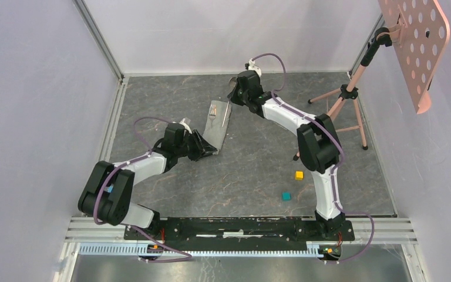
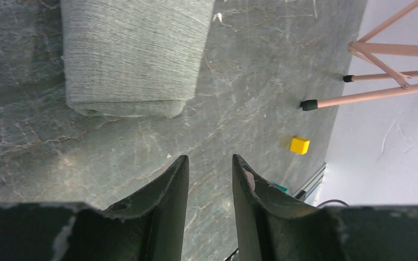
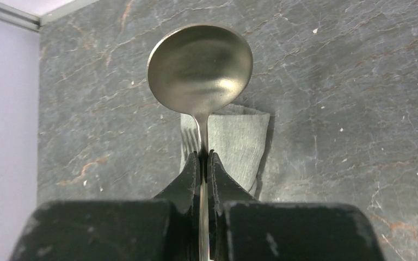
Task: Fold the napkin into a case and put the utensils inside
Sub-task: Insert the spoon into the folded napkin.
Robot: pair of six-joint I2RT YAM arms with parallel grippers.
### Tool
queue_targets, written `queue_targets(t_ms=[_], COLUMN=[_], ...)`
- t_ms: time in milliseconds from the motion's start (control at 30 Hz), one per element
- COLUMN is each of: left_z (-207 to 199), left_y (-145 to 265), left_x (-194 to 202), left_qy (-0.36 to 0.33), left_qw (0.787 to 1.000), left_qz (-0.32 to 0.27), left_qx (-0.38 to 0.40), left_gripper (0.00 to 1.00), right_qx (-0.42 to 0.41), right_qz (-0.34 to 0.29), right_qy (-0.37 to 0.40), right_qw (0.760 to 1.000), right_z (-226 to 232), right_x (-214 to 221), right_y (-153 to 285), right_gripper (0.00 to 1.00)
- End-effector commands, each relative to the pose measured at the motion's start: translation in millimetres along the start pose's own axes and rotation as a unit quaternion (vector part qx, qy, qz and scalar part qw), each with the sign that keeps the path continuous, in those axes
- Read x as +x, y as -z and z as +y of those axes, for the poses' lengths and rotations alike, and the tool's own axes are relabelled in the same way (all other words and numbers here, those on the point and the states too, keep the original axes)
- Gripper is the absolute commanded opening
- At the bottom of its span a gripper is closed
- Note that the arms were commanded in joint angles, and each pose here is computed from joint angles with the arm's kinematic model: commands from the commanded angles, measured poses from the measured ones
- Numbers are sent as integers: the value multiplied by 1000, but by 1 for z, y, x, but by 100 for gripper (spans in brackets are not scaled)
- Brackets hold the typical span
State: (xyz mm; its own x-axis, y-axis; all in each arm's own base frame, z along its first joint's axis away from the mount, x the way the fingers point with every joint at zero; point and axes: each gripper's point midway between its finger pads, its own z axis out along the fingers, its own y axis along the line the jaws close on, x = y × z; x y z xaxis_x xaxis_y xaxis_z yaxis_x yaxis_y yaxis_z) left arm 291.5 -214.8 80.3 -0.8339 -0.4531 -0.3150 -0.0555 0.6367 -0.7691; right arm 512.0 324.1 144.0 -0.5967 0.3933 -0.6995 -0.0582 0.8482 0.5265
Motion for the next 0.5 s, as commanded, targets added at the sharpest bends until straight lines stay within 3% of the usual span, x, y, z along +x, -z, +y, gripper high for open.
queue_targets(t_ms=[0,467], left_z=[3,28], left_y=[-10,-25], left_x=[-8,12], left_qy=[19,38], left_qw=[999,999], left_qz=[-29,-11], left_qx=[10,14], left_gripper=[41,43], right_qx=[12,17], right_qz=[-29,-54], right_qy=[11,23], right_qw=[999,998], right_z=[7,8], right_x=[-21,-24], right_y=[-17,-55], right_gripper=[0,0])
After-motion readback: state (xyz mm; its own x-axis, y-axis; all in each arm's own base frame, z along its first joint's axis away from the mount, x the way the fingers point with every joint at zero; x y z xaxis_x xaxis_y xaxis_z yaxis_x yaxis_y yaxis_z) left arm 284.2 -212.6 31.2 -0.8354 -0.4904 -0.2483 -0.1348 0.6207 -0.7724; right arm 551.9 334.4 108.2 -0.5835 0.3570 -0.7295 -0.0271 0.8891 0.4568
